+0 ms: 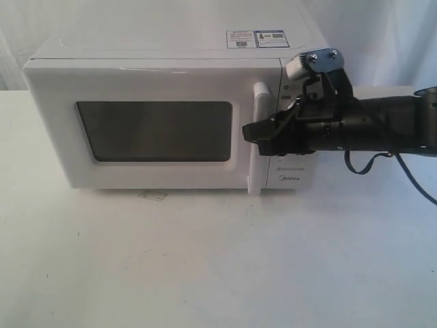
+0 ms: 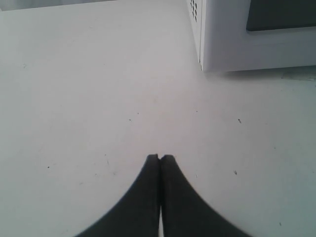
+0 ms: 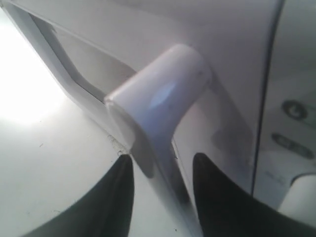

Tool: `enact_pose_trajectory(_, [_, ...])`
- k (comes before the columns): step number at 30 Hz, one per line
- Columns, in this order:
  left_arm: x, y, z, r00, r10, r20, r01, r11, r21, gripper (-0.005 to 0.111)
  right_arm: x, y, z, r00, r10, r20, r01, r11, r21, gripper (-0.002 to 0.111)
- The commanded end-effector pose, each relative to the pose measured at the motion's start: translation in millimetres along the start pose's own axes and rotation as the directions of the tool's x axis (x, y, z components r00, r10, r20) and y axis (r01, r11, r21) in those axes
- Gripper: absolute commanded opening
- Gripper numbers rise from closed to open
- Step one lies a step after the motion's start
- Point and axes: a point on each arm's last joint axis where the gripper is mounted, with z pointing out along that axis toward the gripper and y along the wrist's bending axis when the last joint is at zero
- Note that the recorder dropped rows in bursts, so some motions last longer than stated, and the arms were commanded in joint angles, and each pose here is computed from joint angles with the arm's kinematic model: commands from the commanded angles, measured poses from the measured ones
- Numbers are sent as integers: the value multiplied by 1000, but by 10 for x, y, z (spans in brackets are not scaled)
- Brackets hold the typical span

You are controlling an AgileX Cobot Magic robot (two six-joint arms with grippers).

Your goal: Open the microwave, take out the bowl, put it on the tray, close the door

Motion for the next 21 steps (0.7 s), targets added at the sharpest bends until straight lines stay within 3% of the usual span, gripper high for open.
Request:
enact_pose_trajectory(1, [13, -1, 2, 1000, -4, -1, 4, 1000, -1, 0, -124, 11, 53, 999, -31, 41, 32, 999, -21, 32])
enact_pose_trajectory(8, [13, -1, 2, 1000, -4, -1, 4, 1000, -1, 0, -139, 58, 50, 998, -30, 59, 35, 997, -72, 1])
enact_pose_trajectory(15, [13, -1, 2, 1000, -4, -1, 4, 1000, -1, 0, -167, 90, 46, 997, -34, 76, 42, 993, -107, 0])
enact_pose_trajectory(21, [13, -1, 2, 1000, -4, -1, 4, 1000, -1, 0, -177, 198, 4, 994, -26, 107, 47, 978, -204, 0])
